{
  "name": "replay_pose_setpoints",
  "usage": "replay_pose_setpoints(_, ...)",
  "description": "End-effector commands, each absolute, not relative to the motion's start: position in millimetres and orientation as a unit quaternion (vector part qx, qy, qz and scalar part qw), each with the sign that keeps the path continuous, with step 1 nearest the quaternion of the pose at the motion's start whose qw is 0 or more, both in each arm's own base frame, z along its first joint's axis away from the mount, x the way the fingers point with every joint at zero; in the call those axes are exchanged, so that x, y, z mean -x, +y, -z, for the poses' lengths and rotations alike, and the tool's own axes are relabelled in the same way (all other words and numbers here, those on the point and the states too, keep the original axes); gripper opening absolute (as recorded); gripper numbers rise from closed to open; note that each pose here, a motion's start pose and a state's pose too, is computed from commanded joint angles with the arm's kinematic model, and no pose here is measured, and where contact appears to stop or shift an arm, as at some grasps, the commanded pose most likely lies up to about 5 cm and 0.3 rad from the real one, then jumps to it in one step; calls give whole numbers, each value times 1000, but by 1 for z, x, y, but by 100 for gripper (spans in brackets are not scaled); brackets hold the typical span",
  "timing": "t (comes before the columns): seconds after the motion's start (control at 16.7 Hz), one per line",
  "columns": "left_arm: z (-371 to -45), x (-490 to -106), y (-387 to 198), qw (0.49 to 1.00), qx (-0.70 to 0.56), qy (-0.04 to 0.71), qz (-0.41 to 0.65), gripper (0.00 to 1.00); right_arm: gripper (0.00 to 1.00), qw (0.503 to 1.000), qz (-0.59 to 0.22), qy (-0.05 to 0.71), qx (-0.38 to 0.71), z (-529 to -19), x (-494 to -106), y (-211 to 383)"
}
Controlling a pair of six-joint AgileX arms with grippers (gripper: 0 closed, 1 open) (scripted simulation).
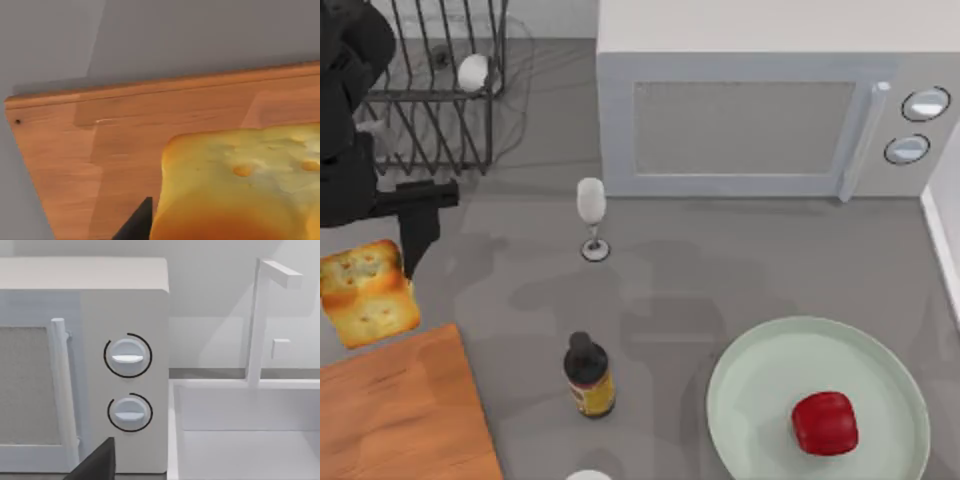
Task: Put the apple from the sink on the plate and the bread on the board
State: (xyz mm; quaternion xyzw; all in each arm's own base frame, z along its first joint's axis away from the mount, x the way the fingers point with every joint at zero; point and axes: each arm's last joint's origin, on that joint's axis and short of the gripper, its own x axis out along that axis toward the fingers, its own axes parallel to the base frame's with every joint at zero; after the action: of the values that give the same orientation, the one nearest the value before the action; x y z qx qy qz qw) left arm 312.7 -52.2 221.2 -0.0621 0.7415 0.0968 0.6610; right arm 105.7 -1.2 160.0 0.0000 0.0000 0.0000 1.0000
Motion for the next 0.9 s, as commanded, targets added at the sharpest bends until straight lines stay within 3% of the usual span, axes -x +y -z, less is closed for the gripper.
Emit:
replay_pose_setpoints(0.42,-213,-251,-47,576,305,649,-393,0,100,1000,0,0,0,-160,-106,-1)
replay_pose_setpoints(0.9,-211,-210,-40,528,429,545,-491,0,100,1000,0,0,0,-160,-106,-1)
